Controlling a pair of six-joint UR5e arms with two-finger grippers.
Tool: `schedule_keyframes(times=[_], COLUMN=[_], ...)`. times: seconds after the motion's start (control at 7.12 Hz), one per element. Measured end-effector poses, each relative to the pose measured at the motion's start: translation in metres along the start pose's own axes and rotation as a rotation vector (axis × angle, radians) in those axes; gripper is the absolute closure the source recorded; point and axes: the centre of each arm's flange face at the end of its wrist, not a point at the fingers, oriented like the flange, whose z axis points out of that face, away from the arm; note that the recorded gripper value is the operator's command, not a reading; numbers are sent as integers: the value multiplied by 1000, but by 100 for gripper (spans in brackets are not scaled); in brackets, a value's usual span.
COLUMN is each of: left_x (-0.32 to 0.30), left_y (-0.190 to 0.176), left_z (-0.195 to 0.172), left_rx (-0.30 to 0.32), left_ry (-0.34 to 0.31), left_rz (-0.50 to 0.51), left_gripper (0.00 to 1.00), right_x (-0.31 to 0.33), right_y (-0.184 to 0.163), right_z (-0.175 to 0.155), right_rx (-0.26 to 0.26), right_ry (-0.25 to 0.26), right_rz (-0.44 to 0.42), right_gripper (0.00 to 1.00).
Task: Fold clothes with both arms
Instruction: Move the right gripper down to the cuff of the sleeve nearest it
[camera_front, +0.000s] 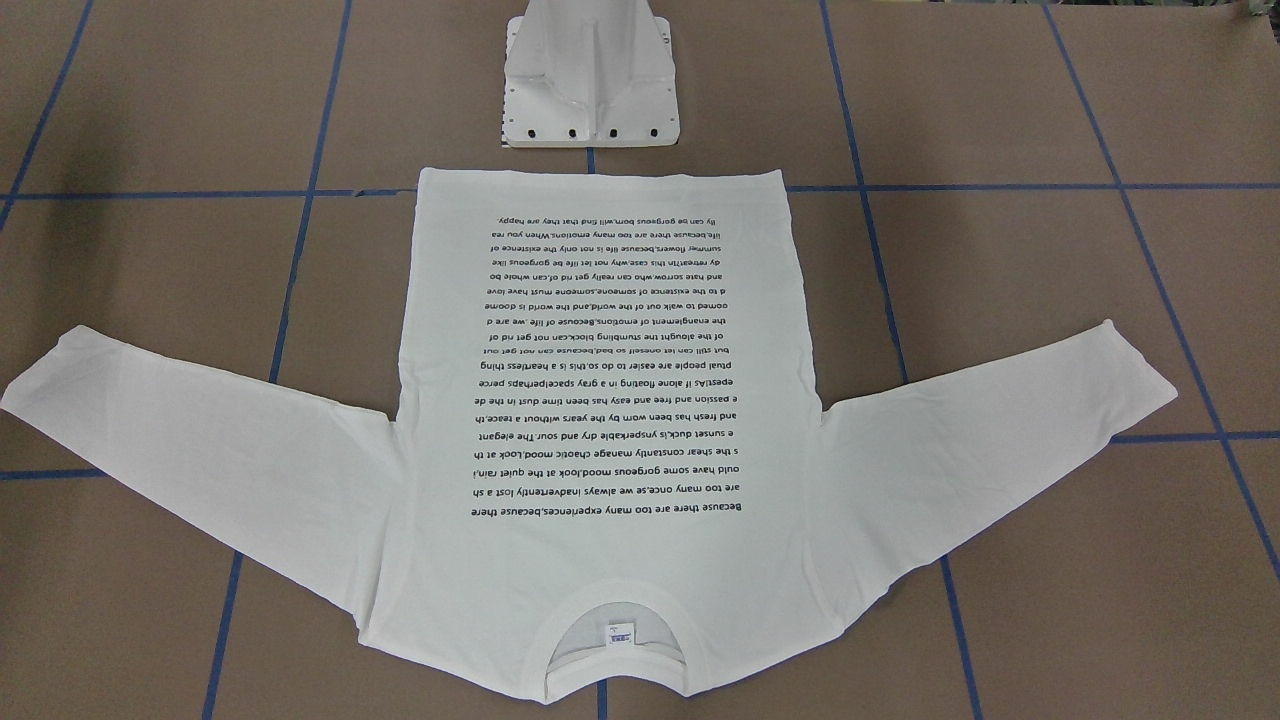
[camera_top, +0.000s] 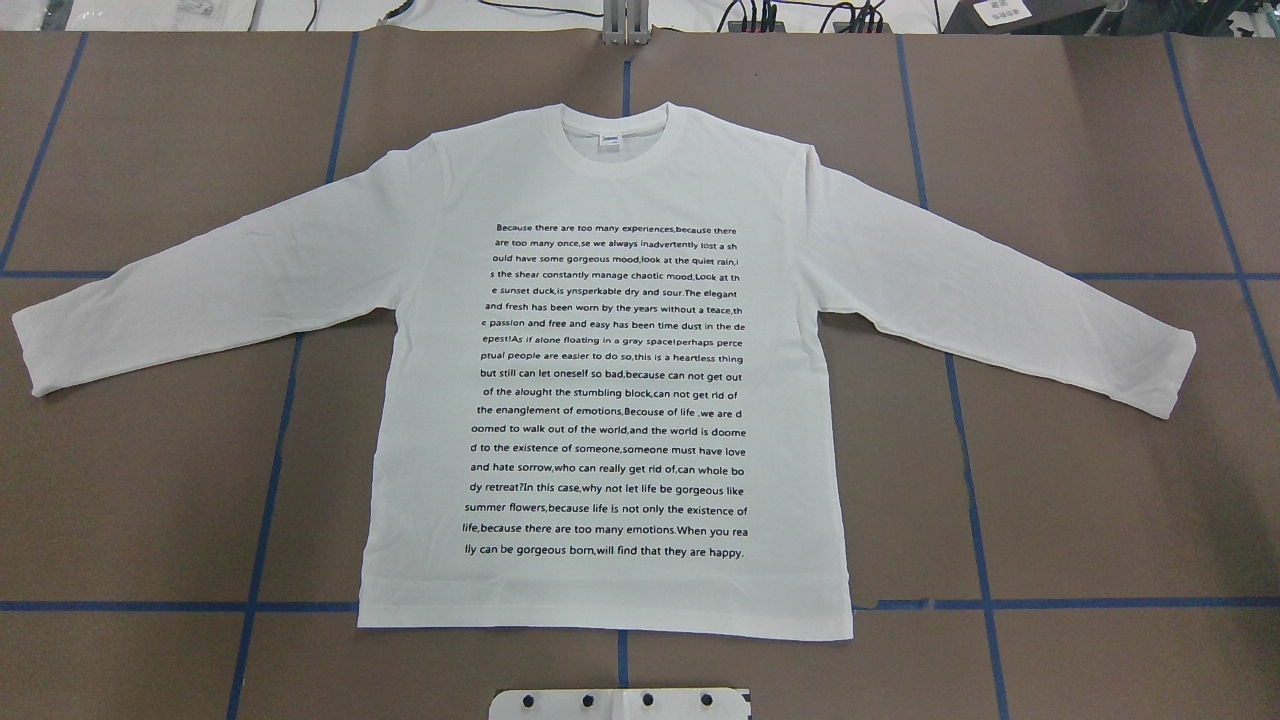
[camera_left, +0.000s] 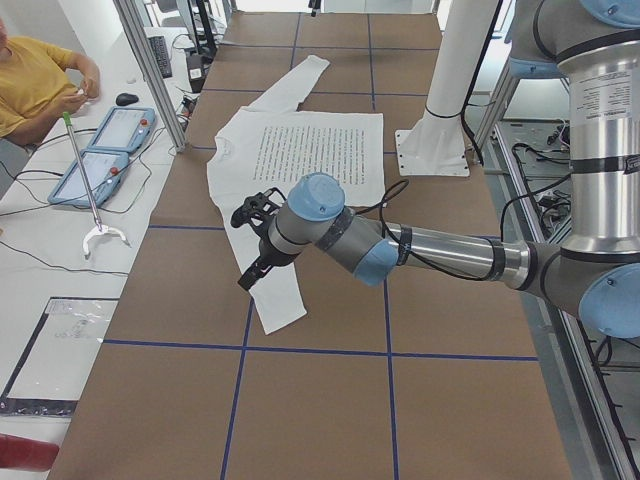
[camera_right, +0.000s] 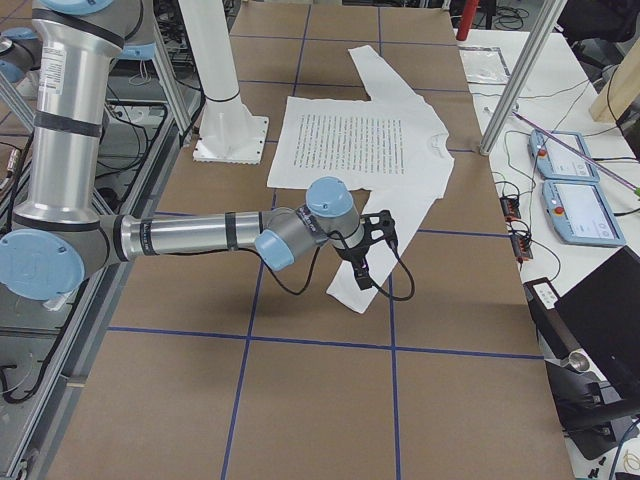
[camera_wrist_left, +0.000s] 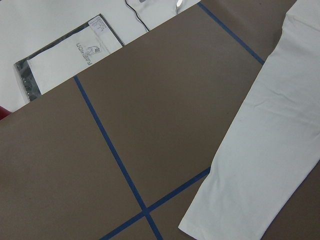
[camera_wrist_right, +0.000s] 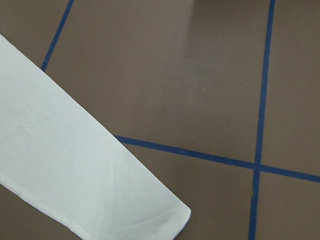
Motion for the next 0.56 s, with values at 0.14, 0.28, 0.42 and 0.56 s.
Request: schedule_keyframes(times=[0.14, 0.28, 0.42, 0.56], left_x=[1, 2, 3, 3], left_y=[-1, -1, -1, -1], left_z=[0, -1, -1, -2], left_rx=[2, 4, 5, 5], left_ry=[7, 11, 13, 13], left_rz=[1, 3, 4, 5], left_gripper=[0, 0, 0, 0], right_x=[-13, -9, 2, 10], right_y=[14, 32, 46, 55], right_z=[39, 74, 97, 114], right_rx=[41, 68, 77, 76], right_ry=[-12, -23, -26, -12], right_rz=[61, 96, 113, 119], right_gripper=[9, 16, 17, 19])
